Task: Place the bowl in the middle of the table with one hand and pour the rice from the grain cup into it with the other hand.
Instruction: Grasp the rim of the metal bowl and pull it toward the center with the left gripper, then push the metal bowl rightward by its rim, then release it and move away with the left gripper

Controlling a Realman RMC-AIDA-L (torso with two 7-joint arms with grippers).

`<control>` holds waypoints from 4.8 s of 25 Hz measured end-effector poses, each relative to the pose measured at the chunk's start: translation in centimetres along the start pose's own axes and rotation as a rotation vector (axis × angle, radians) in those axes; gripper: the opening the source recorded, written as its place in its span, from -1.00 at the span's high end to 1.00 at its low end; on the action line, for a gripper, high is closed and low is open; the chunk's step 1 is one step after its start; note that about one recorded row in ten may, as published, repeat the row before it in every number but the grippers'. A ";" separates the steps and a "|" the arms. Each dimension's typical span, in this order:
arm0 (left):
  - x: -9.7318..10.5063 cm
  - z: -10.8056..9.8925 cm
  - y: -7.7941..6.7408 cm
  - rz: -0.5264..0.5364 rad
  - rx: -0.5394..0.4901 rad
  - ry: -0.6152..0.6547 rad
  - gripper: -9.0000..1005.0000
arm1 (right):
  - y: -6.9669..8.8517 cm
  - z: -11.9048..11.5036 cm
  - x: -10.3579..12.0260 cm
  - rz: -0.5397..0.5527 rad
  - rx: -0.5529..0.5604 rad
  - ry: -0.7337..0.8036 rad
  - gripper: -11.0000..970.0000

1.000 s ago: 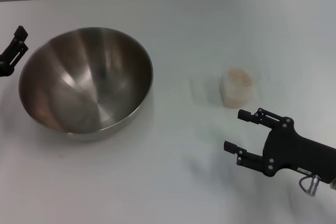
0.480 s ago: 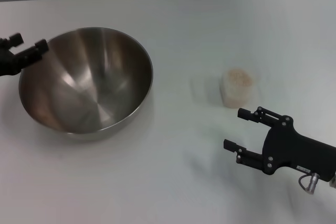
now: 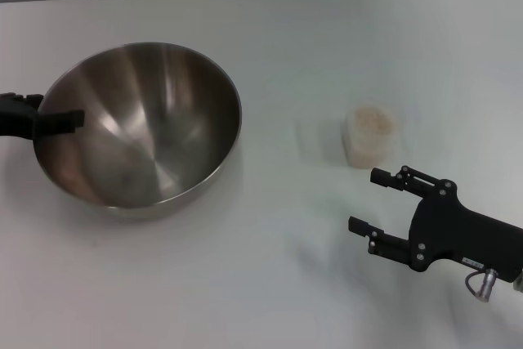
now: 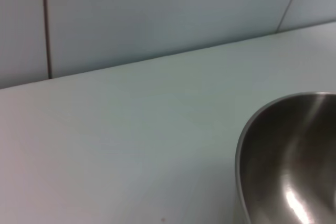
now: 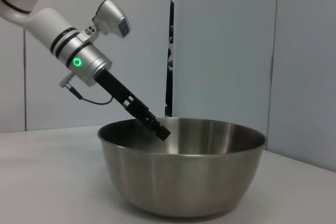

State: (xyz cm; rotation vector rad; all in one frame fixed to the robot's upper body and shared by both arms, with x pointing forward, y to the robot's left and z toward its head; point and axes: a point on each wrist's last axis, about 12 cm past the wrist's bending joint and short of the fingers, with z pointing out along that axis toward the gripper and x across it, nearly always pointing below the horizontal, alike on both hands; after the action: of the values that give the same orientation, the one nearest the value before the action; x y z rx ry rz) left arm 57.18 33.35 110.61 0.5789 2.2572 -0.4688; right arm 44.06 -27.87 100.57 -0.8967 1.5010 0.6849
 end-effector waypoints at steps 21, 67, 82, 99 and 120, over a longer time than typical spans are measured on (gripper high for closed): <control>-1.2 -0.2 -0.3 0.012 0.010 -0.001 -0.18 | 0.1 0.1 0.0 0.005 -0.001 -0.001 -0.50; -7.7 0.3 -2.8 0.127 0.104 -0.040 0.90 | 0.2 -0.1 0.1 0.005 0.007 0.000 -0.50; -12.5 3.5 -7.3 0.258 0.217 -0.019 0.90 | 0.2 -0.3 0.3 0.007 0.022 0.006 -0.50; -12.6 4.5 -7.5 0.252 0.220 -0.018 0.90 | 0.3 -0.5 0.4 0.008 0.026 0.009 -0.50; -10.8 6.4 -6.9 0.212 0.215 -0.007 0.90 | 0.4 -0.6 0.3 0.010 0.024 0.005 -0.50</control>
State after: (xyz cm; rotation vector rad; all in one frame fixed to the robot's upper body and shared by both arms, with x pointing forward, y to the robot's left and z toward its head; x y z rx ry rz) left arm 63.88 21.60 115.48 0.9140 2.1229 -0.6077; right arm 43.46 -28.20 100.28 -0.8741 1.5159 0.6709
